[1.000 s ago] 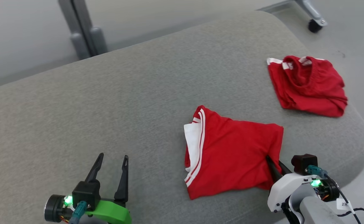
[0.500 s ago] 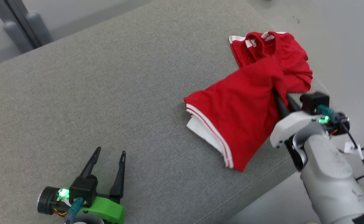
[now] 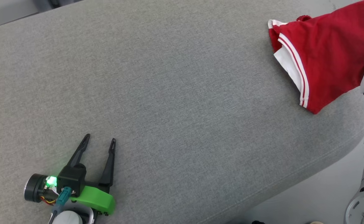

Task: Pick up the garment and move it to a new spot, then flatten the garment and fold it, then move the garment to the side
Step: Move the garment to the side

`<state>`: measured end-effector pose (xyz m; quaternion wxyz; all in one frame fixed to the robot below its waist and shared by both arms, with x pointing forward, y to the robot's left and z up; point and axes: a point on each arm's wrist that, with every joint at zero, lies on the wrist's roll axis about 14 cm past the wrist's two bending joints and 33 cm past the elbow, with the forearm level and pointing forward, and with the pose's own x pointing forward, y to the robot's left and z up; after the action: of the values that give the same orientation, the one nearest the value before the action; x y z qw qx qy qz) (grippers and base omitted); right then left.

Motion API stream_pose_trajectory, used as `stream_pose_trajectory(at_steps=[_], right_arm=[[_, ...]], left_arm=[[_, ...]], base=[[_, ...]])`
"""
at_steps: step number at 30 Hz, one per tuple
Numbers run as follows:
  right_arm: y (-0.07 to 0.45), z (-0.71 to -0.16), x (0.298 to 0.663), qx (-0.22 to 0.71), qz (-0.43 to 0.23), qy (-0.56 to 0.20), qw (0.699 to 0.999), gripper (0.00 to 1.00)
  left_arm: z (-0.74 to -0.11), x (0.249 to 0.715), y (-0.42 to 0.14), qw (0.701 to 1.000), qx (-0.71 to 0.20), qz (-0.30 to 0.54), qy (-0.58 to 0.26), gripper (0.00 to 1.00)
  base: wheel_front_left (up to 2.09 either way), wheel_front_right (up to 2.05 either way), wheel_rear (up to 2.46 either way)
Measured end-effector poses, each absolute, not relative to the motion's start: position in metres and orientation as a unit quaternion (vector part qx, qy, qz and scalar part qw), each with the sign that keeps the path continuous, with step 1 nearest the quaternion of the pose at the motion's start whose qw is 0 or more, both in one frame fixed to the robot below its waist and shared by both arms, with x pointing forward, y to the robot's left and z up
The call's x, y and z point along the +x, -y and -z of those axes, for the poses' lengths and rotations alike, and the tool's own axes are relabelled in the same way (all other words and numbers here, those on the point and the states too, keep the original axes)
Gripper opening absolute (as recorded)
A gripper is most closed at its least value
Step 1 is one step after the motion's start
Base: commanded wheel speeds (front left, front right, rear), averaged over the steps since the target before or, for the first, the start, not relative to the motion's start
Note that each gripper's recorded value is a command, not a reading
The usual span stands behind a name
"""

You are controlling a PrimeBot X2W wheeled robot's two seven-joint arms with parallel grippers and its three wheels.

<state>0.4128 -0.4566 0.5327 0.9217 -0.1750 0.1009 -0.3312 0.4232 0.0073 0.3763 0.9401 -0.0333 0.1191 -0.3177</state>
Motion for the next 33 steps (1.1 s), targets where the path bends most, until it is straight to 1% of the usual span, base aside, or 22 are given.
stream_pose_trajectory(at_steps=[2,7,11,14,16,19,22,25,29,33], right_arm=[[0.454,-0.529,0.415,-0.173,0.335,-0.092,0.921,1.0],[0.439,-0.532,0.431,-0.179,0.31,-0.06,0.932,1.0],[0.405,-0.523,0.454,-0.126,0.257,-0.044,0.957,1.0],[0.373,-0.544,0.478,-0.113,0.206,0.003,0.972,1.0],[0.343,-0.549,0.49,-0.1,0.161,0.024,0.982,1.0],[0.304,-0.543,0.493,-0.068,0.11,0.038,0.991,1.0],[0.273,-0.534,0.493,-0.027,0.071,0.04,0.996,1.0],[0.246,-0.53,0.493,-0.01,0.037,0.043,0.998,1.0],[0.217,-0.519,0.486,0.012,0.003,0.035,0.999,1.0],[0.205,-0.504,0.473,0.048,-0.002,0.022,0.999,1.0]], left_arm=[[-0.373,0.424,-0.014,0.943,-0.033,0.309,-0.124,1.0],[-0.372,0.427,-0.021,0.946,-0.032,0.296,-0.125,1.0],[-0.378,0.431,-0.025,0.95,-0.03,0.288,-0.117,1.0],[-0.383,0.436,-0.033,0.956,-0.026,0.272,-0.11,1.0],[-0.386,0.438,-0.041,0.96,-0.027,0.256,-0.107,1.0],[-0.389,0.44,-0.055,0.967,-0.023,0.233,-0.105,1.0],[-0.393,0.439,-0.069,0.972,-0.023,0.208,-0.103,1.0],[-0.399,0.44,-0.091,0.98,-0.022,0.17,-0.098,1.0],[-0.406,0.435,-0.119,0.987,-0.019,0.126,-0.093,1.0],[-0.419,0.426,-0.141,0.992,-0.031,0.089,-0.081,1.0]], base=[[0.0,0.0,0.0],[0.0,0.0,0.0],[0.0,0.0,0.0],[0.0,0.0,0.0],[0.0,0.0,0.0],[0.0,0.0,0.0],[0.0,0.0,0.0],[0.0,0.0,0.0],[0.0,0.0,0.0],[0.0,0.0,0.0]])
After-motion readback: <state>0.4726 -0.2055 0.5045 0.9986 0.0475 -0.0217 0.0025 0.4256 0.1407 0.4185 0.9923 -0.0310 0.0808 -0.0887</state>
